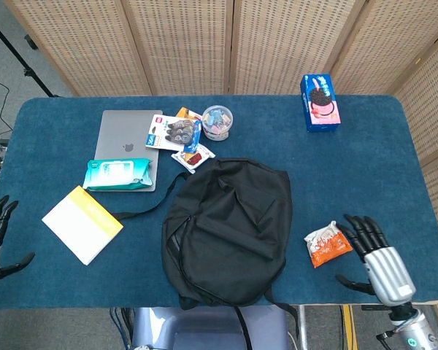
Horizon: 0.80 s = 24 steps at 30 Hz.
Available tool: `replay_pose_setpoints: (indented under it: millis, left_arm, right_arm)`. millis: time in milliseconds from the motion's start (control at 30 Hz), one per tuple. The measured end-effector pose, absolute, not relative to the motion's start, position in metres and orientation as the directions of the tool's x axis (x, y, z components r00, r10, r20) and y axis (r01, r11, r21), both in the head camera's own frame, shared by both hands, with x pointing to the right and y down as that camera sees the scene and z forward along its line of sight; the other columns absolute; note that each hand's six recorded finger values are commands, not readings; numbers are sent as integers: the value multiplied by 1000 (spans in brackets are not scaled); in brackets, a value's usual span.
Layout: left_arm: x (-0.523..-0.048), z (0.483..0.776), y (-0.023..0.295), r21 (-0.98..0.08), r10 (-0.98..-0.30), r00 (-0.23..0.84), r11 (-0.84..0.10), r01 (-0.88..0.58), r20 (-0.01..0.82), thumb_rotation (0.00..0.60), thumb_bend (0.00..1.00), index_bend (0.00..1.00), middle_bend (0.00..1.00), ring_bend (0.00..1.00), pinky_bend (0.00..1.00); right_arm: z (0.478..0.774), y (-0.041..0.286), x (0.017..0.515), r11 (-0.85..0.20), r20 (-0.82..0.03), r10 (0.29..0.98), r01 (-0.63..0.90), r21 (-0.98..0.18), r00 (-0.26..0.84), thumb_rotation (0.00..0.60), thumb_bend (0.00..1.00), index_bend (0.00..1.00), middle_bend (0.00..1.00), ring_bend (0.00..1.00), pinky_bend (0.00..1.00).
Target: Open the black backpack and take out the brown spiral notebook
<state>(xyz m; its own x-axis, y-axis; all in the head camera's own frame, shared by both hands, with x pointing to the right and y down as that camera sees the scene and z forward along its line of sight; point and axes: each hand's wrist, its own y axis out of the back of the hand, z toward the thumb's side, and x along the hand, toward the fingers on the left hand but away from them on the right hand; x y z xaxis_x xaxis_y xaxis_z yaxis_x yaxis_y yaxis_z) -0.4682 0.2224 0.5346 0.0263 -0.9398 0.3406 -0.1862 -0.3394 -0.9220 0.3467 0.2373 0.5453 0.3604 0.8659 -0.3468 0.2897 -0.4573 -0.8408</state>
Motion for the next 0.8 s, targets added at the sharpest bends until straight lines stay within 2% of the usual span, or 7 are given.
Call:
replay_pose_setpoints:
  millis: [100,267,467,667,800]
  left_arm:
    - [-470,536,222,-922,-939,18,-340,-185,342,600,160,40,0,0,38]
    - [-472,538,221,-921,-937,7,-344,-181,349,600,161,39,0,0,38]
    - [-476,542,220,-919,-933,-6,-353,-175,359,600,162,39,0,0,38]
    - [-479,543,219,-920,-933,-16,-351,-174,359,600,162,39,0,0,38]
    - [-480,544,219,-919,-932,-19,-353,-174,362,600,161,40,0,0,38]
  right_arm:
    - [555,235,317,-521,-359,799,257,-814,483,600,0,226,171,99,109]
    - [573,237,267,-595,-361,688,205,-777,630,600,0,230,188,112,115]
    - [593,253,209,-668,-385,556,121,-734,737,600,0,231,188,112,115]
    - [611,274,158,-692,-400,441,21,-721,804,600,0,230,188,112,115]
    - [622,283,134,-703,-413,404,-12,-711,816,600,0,230,188,112,115]
